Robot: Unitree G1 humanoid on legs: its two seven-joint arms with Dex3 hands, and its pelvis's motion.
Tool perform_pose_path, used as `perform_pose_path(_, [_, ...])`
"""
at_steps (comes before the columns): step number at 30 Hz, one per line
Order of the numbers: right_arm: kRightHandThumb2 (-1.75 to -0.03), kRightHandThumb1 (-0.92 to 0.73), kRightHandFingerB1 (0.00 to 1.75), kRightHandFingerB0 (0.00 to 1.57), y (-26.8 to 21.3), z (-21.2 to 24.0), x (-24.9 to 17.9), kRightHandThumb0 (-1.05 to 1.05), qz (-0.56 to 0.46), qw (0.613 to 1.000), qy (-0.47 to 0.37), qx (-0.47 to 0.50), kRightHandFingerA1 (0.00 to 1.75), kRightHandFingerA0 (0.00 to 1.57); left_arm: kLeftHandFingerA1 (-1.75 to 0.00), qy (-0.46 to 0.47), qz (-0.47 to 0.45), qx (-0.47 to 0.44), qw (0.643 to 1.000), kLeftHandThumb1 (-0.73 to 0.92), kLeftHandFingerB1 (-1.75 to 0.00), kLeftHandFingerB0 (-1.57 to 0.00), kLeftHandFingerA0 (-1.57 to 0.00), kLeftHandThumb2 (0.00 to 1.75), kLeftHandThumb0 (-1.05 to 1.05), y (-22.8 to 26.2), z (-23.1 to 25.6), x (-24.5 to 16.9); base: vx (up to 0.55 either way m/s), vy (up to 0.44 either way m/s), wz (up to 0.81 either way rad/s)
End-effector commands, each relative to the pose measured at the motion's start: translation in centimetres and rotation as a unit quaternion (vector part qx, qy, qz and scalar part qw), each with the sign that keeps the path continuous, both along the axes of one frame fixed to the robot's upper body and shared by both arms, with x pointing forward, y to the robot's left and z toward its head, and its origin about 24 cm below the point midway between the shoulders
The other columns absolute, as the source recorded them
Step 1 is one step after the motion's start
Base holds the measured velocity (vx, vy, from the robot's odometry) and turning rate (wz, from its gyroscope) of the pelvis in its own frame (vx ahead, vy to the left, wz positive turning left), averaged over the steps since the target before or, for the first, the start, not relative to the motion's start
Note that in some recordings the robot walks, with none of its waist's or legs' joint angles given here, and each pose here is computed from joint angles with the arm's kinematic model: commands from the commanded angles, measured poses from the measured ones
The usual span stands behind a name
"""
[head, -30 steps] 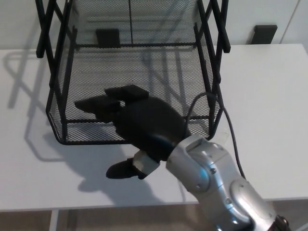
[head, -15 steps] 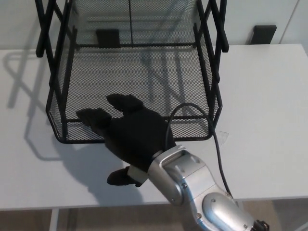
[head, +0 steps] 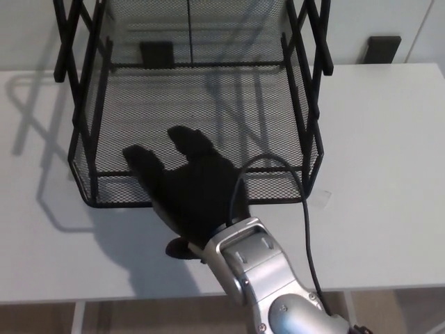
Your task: The robot walks towards a file tray kept in the middle of a desk and uses its right hand to grab a tray and pulls it out towards itself
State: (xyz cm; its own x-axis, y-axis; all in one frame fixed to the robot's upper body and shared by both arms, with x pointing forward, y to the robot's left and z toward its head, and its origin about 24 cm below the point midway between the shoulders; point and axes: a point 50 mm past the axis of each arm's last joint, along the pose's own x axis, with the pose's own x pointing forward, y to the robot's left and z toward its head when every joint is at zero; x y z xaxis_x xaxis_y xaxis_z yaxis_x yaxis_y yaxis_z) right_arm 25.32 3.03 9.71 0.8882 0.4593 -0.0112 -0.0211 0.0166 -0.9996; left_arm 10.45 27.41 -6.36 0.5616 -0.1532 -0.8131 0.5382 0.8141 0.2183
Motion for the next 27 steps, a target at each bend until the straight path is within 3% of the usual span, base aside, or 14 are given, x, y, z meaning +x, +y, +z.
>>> perform_pose_path(1, [-0.78, -0.39, 0.29, 0.07, -1.7, 0.4, 1.0, -0.65, -0.101, 0.989, -0.1, -0.029, 0.21, 0.0, -0.38, -0.025, -0.068, 0.04, 0.997, 0.58, -0.32, -0.32, -0.53, 0.57, -0.46, 0.5, 0.9, 0.4, 0.0, 0.0, 0.0])
perform_pose_path(3, [-0.78, -0.43, 0.25, 0.03, -1.8, 0.2, 1.1, -0.7, -0.104, 0.989, -0.1, -0.03, 0.16, 0.0, -0.38, -0.024, -0.069, 0.04, 0.997, 0.58, -0.32, -0.32, -0.52, 0.58, -0.46, 0.5, 0.9, 0.4, 0.0, 0.0, 0.0])
perform_pose_path(4, [-0.79, -0.45, 0.26, 0.1, -2.0, 0.1, 1.1, -0.72, -0.106, 0.989, -0.101, -0.03, 0.13, 0.0, -0.38, -0.023, -0.071, 0.042, 0.996, 0.58, -0.32, -0.32, -0.53, 0.58, -0.46, 0.5, 0.9, 0.4, 0.0, 0.0, 0.0])
perform_pose_path(7, [-0.82, -0.39, 0.29, 0.0, -2.2, 0.0, 1.1, -0.68, -0.111, 0.988, -0.1, -0.036, 0.25, 0.0, -0.38, -0.024, -0.076, 0.047, 0.996, 0.58, -0.33, -0.33, -0.55, 0.58, -0.47, 0.5, 0.8, 0.3, 0.0, 0.0, 0.0])
perform_pose_path(25, [-0.82, -0.43, 0.33, 0.0, -2.3, -2.2, -0.2, -0.72, -0.117, 0.992, -0.042, -0.013, 0.21, 0.0, -0.38, -0.022, -0.084, 0.036, 0.996, 0.57, -0.32, -0.31, -0.56, 0.57, -0.47, 0.7, 0.9, 0.6, 0.0, 0.0, 0.0])
perform_pose_path(26, [-0.82, -0.38, 0.4, 0.05, -2.2, -2.4, -0.5, -0.64, -0.115, 0.992, -0.041, -0.011, 0.3, 0.0, -0.38, -0.02, -0.083, 0.036, 0.996, 0.57, -0.32, -0.31, -0.56, 0.57, -0.47, 0.8, 0.8, 0.6, 0.0, 0.0, 0.0])
perform_pose_path(27, [-0.56, -0.49, 0.35, 0.09, -2.2, -2.6, -0.7, -0.7, -0.113, 0.993, -0.039, -0.012, 0.41, 0.0, -0.38, -0.02, -0.083, 0.036, 0.996, 0.57, -0.32, -0.31, -0.56, 0.57, -0.48, 0.8, 0.8, 0.6, 0.0, 0.0, 0.0])
